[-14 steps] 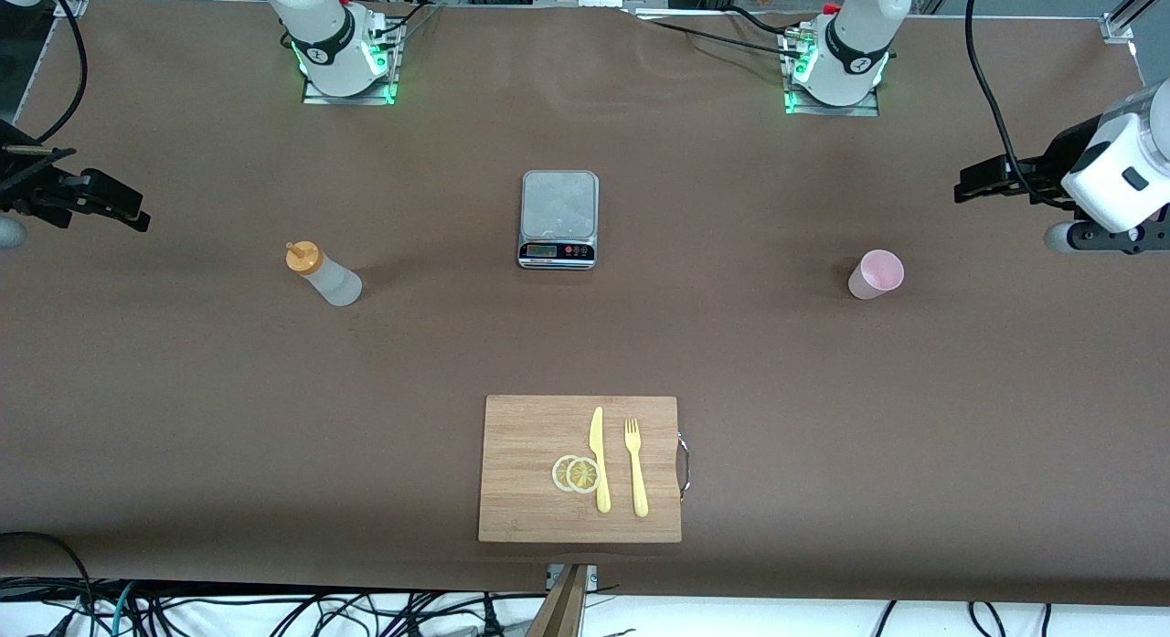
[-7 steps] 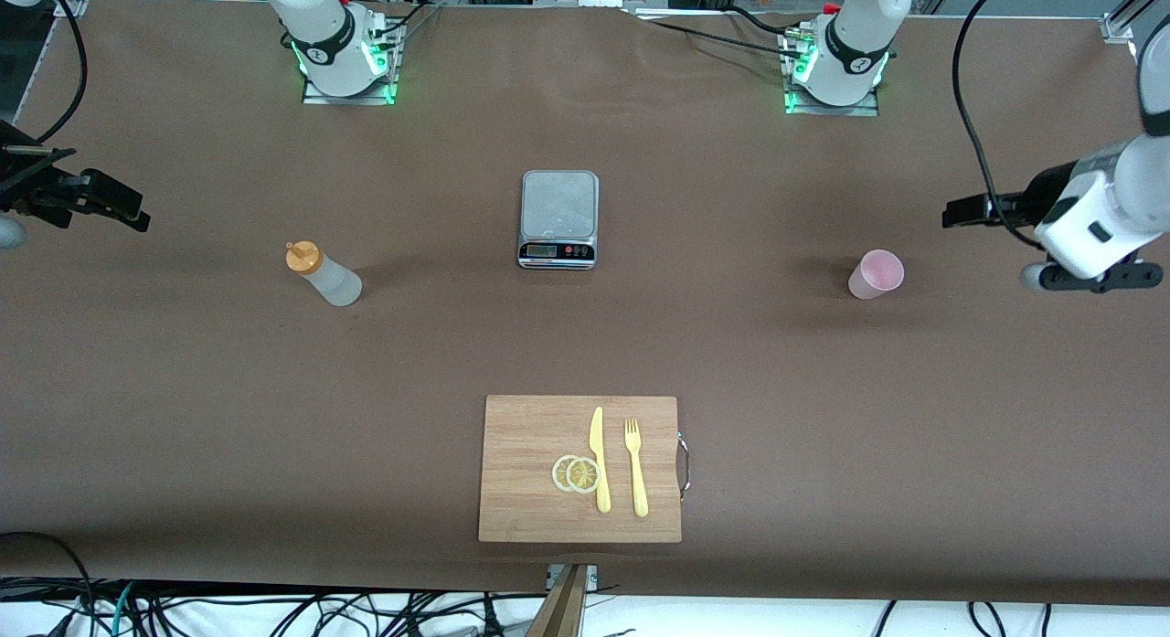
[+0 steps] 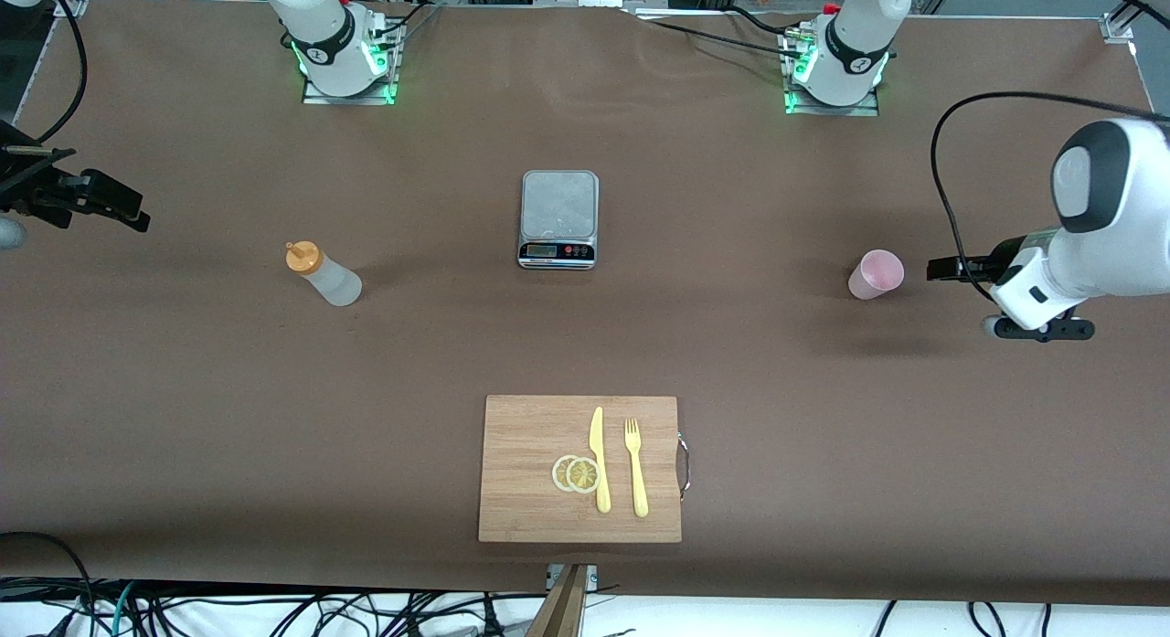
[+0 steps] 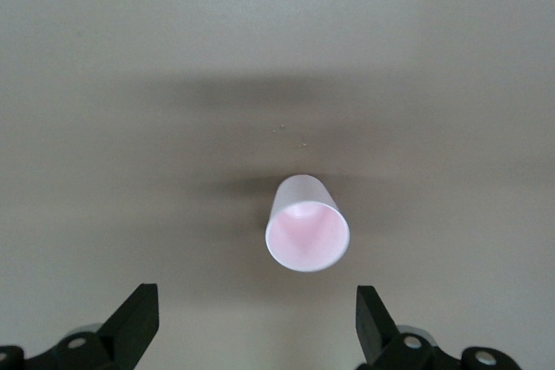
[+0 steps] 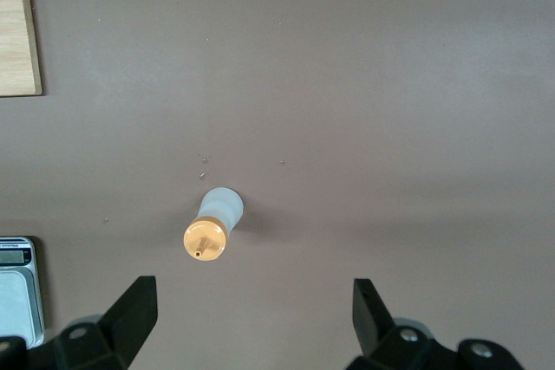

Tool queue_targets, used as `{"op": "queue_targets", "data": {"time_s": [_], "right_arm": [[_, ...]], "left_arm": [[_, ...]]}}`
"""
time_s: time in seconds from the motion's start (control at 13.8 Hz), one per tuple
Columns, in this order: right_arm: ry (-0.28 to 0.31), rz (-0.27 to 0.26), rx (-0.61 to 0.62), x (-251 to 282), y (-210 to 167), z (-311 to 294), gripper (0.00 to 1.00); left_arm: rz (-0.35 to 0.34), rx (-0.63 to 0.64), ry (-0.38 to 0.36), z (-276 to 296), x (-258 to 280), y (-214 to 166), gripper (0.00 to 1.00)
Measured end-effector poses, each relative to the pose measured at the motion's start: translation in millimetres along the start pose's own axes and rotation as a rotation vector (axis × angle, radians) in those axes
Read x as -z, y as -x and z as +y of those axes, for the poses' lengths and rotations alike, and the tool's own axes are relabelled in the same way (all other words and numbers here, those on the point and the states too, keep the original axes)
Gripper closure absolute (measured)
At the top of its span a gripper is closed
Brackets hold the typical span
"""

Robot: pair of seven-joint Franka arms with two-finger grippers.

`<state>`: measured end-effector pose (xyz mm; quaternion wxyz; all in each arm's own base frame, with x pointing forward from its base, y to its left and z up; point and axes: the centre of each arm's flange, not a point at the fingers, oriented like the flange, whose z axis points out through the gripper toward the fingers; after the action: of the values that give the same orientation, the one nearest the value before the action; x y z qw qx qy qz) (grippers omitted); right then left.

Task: Add sauce to pink cup with both arms
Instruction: 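Reach the left gripper down to the pink cup, then close the left gripper around the pink cup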

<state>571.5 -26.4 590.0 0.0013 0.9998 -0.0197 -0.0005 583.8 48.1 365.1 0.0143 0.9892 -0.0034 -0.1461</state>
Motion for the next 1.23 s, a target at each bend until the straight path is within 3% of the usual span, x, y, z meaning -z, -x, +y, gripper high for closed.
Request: {"op": "queue_targets", "data": {"time_s": [0.58,1.23], "right_arm": [[0.0,0.0,0.0,0,0,0,0.0],[-0.001,0.0,0.0,0,0,0,0.0]], "left_arm": [[0.073,-0.01,-0.012,-3,-109,16,0.04],[0.104,-0.021,-0.018,-3,-141,30,0.11]]}}
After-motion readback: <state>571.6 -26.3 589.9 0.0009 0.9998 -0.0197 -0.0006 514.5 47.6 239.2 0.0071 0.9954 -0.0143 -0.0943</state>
